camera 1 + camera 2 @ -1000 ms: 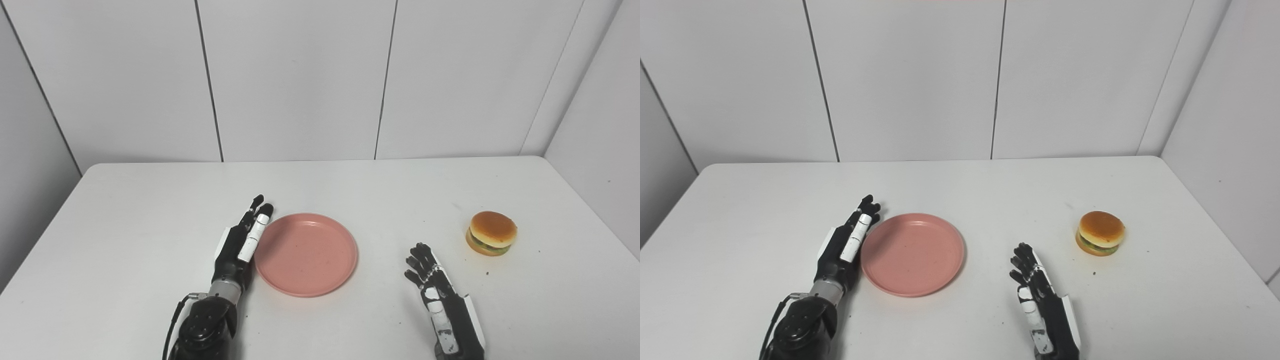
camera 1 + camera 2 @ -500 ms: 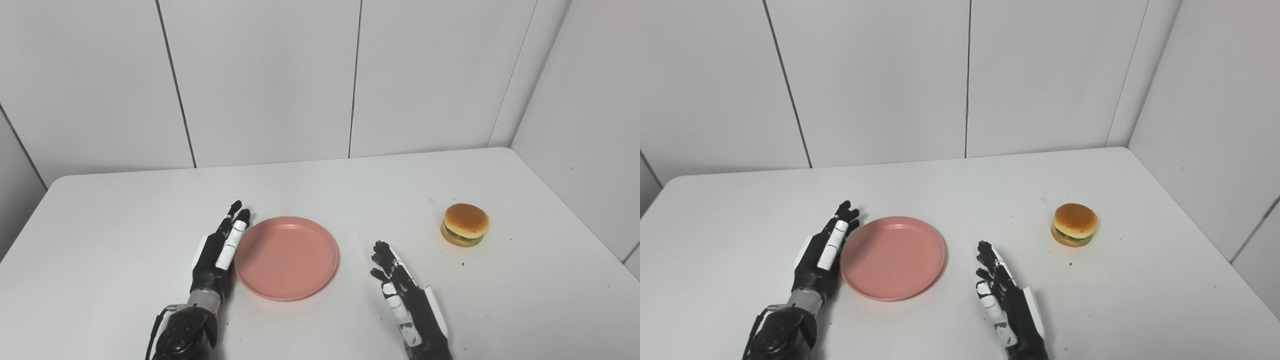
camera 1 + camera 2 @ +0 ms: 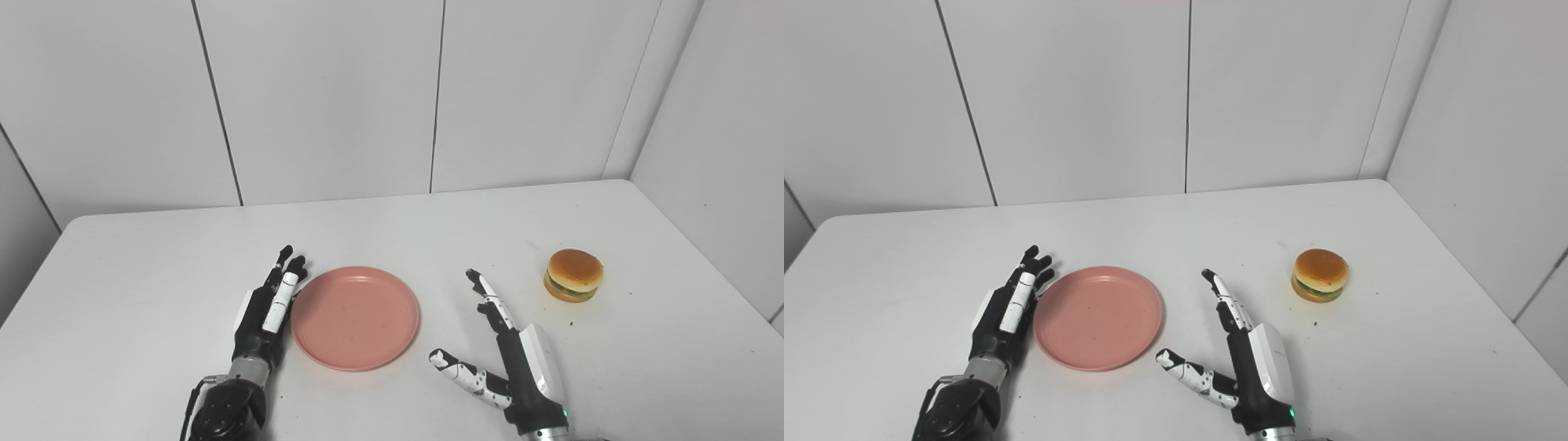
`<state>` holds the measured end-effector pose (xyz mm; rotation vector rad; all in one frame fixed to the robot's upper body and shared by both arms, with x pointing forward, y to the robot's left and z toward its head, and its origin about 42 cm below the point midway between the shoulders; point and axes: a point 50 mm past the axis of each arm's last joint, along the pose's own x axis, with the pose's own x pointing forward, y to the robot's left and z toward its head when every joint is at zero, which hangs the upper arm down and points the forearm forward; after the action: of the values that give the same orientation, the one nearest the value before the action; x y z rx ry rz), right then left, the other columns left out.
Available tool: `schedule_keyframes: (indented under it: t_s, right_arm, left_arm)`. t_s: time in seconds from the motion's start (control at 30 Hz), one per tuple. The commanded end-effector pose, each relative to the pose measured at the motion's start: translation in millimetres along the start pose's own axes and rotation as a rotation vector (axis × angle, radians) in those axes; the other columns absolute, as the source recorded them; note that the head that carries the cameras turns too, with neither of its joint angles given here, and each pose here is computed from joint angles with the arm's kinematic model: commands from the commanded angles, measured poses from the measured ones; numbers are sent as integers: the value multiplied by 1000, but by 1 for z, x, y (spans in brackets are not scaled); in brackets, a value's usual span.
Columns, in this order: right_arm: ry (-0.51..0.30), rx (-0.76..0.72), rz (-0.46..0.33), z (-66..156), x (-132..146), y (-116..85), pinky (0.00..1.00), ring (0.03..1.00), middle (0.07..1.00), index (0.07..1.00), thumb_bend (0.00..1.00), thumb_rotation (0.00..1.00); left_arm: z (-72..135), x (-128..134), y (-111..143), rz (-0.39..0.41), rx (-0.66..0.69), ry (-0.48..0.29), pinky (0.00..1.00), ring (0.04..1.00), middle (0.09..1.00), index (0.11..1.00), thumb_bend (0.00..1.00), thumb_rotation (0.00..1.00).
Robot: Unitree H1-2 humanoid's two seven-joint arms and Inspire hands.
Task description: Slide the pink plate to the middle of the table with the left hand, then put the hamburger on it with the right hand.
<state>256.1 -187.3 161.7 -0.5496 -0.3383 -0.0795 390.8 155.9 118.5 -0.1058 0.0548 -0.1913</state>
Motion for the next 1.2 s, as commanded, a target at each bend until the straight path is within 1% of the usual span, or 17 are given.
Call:
schedule_keyframes:
  t_s: [0.0, 0.07, 0.17, 0.2, 0.27, 0.33, 0.4, 0.47, 0.53, 0.6, 0.67, 0.77, 0.87, 0.97, 1.03, 1.1, 1.17]
  right_arm:
    - [-41, -19, -22, 21, 16, -15, 867, 921, 935, 915, 785, 654]
    - [-54, -71, -20, 29, 23, -26, 861, 923, 937, 912, 808, 608]
    - [-74, -139, -20, 37, 34, -39, 801, 910, 940, 905, 865, 559]
    - [-81, -155, -20, 39, 38, -43, 796, 910, 941, 904, 870, 552]
    - [-97, -182, -15, 42, 46, -52, 781, 911, 945, 900, 897, 515]
    - [-110, -224, -5, 43, 54, -62, 798, 924, 951, 901, 917, 487]
    - [-116, -287, 7, 45, 62, -73, 785, 923, 950, 906, 944, 476]
    - [-117, -318, 14, 46, 68, -81, 768, 922, 949, 905, 957, 466]
    - [-121, -332, 16, 47, 73, -87, 725, 904, 934, 876, 987, 397]
    - [-134, -366, 3, 47, 80, -95, 719, 899, 929, 869, 992, 383]
    - [-145, -410, -13, 46, 88, -103, 685, 858, 895, 836, 1000, 343]
    - [-146, -490, -6, 46, 105, -115, 703, 858, 889, 825, 1000, 344]
    - [-152, -536, 7, 47, 119, -123, 687, 852, 874, 816, 1000, 321]
    - [-126, -615, 55, 50, 132, -133, 695, 850, 868, 820, 1000, 335]
    - [-102, -659, 96, 52, 141, -140, 729, 852, 862, 819, 1000, 353]
    - [-73, -692, 129, 53, 149, -148, 767, 842, 845, 799, 1000, 349]
    - [-43, -719, 155, 54, 156, -155, 743, 837, 845, 790, 1000, 329]
  left_arm:
    - [3, 6, -3, -22, 1, 1, 813, 915, 921, 942, 871, 790]
    - [3, 6, -4, -26, -10, 5, 826, 919, 921, 941, 888, 779]
    - [4, 6, -6, -27, -19, 10, 840, 928, 927, 945, 887, 792]
    - [5, 7, -6, -29, -22, 11, 841, 929, 928, 945, 887, 793]
    - [5, 7, -7, -33, -25, 10, 853, 932, 930, 949, 884, 797]
    - [5, 8, -9, -37, -19, 7, 849, 936, 934, 953, 893, 799]
    - [6, 9, -11, -40, -15, 5, 845, 938, 938, 954, 894, 801]
    - [6, 9, -13, -43, -17, 4, 845, 939, 939, 954, 888, 802]
    - [6, 9, -14, -47, -21, 2, 862, 942, 939, 953, 860, 796]
    - [5, 10, -14, -48, -26, 1, 866, 942, 939, 952, 855, 795]
    - [5, 10, -14, -49, -26, 2, 865, 941, 940, 956, 873, 795]
    - [5, 10, -11, -47, -27, 6, 851, 946, 944, 963, 891, 808]
    - [6, 10, -10, -47, -38, 5, 863, 951, 946, 959, 897, 802]
    - [5, 11, -7, -51, -45, 3, 884, 956, 949, 963, 918, 797]
    - [4, 11, -7, -52, -44, 4, 884, 955, 949, 965, 927, 797]
    - [4, 12, -8, -53, -44, 4, 876, 949, 943, 961, 930, 799]
    - [5, 12, -9, -58, -47, 4, 883, 945, 936, 956, 922, 800]
